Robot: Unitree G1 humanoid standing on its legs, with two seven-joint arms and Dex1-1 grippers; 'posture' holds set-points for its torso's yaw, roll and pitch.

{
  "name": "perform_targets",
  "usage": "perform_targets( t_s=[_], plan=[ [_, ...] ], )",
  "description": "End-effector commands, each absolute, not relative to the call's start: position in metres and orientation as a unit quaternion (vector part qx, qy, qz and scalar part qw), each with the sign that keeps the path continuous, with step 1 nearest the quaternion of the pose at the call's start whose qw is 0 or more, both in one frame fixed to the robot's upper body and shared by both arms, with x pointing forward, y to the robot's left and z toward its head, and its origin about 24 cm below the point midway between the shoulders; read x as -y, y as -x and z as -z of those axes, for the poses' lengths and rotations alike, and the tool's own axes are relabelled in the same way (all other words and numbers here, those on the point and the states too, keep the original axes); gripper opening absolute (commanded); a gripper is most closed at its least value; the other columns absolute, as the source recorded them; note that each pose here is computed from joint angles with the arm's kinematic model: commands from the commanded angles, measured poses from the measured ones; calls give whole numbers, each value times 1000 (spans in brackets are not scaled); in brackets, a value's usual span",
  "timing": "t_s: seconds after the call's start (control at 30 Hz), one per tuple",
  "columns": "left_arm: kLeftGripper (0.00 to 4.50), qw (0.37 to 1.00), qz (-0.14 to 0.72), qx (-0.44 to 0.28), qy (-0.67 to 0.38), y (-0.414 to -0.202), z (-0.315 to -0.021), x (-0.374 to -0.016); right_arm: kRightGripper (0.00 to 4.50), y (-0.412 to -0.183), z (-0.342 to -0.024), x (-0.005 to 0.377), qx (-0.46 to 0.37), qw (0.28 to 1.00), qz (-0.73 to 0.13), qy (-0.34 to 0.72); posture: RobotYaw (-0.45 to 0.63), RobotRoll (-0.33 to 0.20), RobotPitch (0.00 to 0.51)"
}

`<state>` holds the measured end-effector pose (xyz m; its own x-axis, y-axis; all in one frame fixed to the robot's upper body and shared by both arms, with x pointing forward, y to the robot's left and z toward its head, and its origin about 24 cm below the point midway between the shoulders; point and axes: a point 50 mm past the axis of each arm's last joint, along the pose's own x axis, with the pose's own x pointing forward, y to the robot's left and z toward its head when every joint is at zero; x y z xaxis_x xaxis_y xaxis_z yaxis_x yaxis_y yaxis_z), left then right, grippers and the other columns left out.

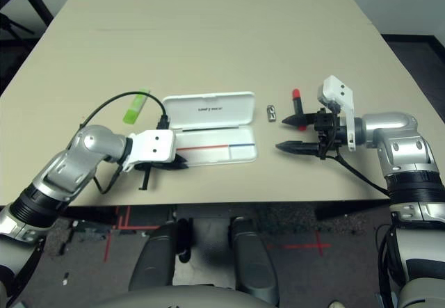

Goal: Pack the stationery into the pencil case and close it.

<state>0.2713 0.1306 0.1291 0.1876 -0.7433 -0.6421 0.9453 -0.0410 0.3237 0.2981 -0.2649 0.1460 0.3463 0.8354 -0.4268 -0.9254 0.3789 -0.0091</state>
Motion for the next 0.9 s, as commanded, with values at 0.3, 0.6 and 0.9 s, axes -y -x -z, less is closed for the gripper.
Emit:
perform_targets(
  t_s=[0.3, 0.6, 0.9],
  plan=[
    [4479, 697, 613, -117, -353, -262, -148, -140, 4500, -295, -144, 262, -190, 795, -560, 131, -1, 0, 178],
    [4479, 719, 602, -60, -341, -254, -174, -151, 4500, -290, -157, 267, -171, 811, -542, 139, -1, 0, 176],
    [4479, 743, 573, -41, -343, -249, -189, -166, 4500, -280, -169, 273, -187, 852, -476, 109, 7, 0, 180]
  ],
)
